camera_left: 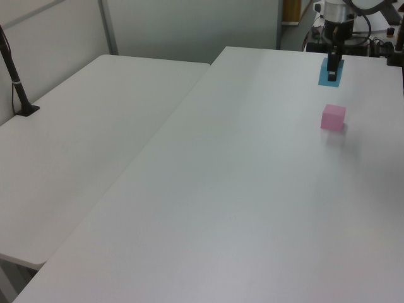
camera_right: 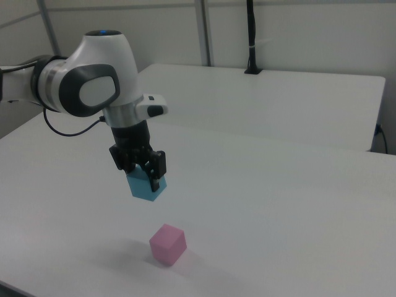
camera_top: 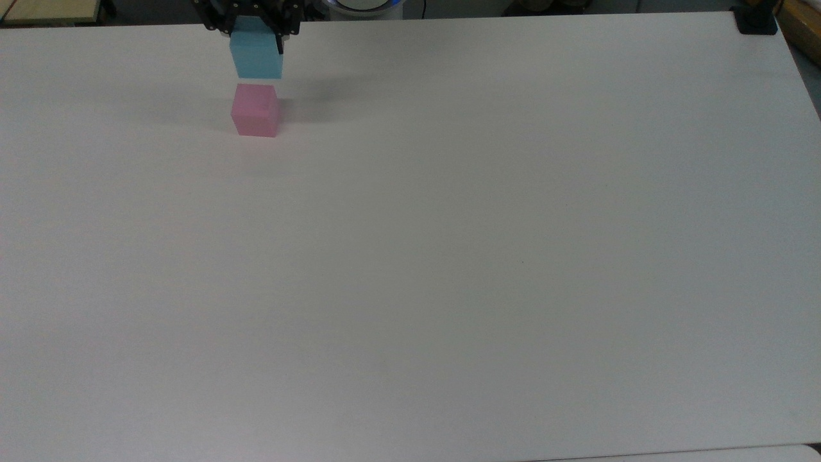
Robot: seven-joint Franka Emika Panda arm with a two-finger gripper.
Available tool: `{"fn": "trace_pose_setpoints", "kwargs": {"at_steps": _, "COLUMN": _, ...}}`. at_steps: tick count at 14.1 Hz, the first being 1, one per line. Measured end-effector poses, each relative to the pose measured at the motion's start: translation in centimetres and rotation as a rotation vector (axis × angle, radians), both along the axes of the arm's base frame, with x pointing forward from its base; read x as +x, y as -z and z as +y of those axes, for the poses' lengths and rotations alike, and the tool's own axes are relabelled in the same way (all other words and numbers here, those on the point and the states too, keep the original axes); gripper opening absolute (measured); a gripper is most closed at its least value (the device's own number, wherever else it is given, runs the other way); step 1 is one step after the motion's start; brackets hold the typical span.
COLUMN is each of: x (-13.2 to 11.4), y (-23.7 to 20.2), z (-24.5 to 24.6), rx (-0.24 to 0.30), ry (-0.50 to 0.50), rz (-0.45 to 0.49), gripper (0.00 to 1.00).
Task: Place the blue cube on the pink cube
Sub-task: 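Lower the light-blue cube onto the top of the pink cube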
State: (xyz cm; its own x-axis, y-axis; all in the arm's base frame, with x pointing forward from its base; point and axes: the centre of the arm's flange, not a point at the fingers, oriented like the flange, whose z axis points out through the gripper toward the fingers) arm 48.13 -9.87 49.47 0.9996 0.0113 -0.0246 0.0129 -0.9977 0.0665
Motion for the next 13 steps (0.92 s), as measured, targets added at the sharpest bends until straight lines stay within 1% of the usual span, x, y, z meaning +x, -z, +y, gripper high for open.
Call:
{"fn": "trace_pose_setpoints", "kwargs": {"at_steps": 3, "x": -0.7, "y": 1.4, "z": -2.0, "rx": 0.004, "ry": 0.037, "rz": 0.014, "gripper": 0.60}}
{"fn": "trace_pose_setpoints", "kwargs": {"at_steps": 5, "x": -1.1, "y": 2.7, "z": -2.9, "rx": 0.003, "ry": 0.051, "rz": 0.004, "gripper": 0.60}}
{"fn": "trace_pose_setpoints", "kwargs": {"at_steps": 10, "x": -2.2, "y": 8.4, "z": -3.9, "rx": 0.000, "ry": 0.047, "rz": -0.038, "gripper": 0.60}}
{"fn": "trace_pose_setpoints", "kwargs": {"at_steps": 13, "x": -2.4, "y": 9.6, "z": -3.8, "rx": 0.005, "ry": 0.047, "rz": -0.023, "gripper": 0.60}}
